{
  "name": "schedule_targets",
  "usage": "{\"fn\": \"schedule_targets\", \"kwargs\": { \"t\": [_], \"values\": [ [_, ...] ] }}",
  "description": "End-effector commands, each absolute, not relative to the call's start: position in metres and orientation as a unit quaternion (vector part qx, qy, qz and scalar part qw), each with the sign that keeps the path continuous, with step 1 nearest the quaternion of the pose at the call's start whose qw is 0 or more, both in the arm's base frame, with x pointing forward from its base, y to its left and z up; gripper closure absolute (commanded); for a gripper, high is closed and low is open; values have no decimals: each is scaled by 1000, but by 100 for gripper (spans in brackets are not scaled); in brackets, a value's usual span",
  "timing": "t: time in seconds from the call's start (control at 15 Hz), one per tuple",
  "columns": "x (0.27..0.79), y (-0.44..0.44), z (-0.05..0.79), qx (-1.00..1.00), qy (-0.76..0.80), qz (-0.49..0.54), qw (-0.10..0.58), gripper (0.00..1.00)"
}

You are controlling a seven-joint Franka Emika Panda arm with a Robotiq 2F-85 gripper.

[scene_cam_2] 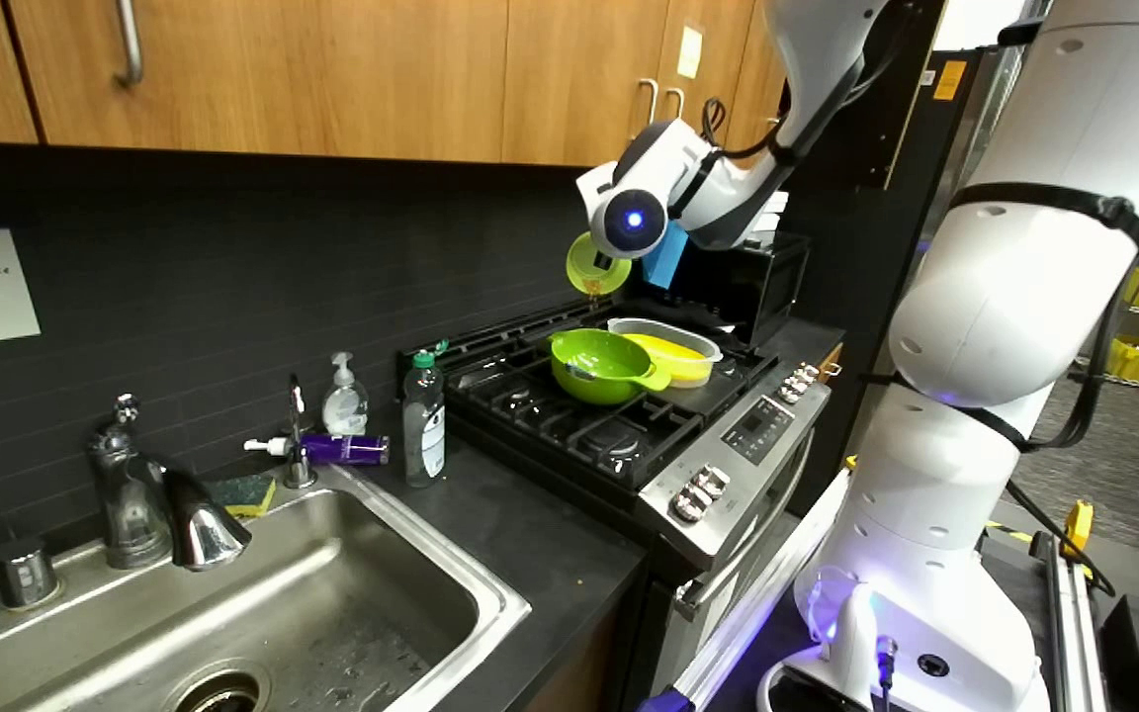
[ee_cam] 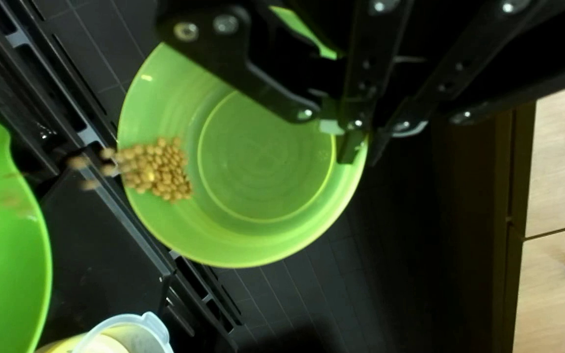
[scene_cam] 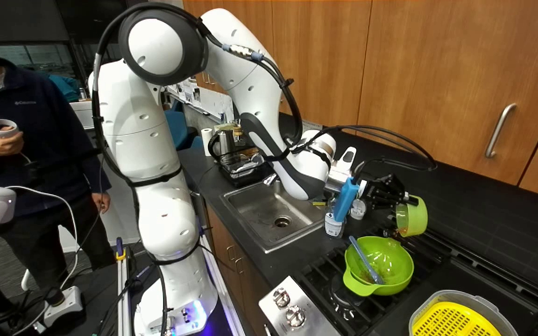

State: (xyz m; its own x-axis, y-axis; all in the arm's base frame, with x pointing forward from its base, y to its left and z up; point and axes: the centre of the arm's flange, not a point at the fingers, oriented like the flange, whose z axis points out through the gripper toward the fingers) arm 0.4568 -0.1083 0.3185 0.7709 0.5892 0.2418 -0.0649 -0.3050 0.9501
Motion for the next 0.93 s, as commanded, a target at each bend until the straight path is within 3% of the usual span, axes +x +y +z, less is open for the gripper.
{"fn": "schedule_targets", "kwargs": {
  "t": [0.0, 0.87],
  "values": [
    [450, -113, 323, 741, 172, 311, 569, 99],
    [448, -122, 328, 731, 156, 339, 572, 99]
  ]
}}
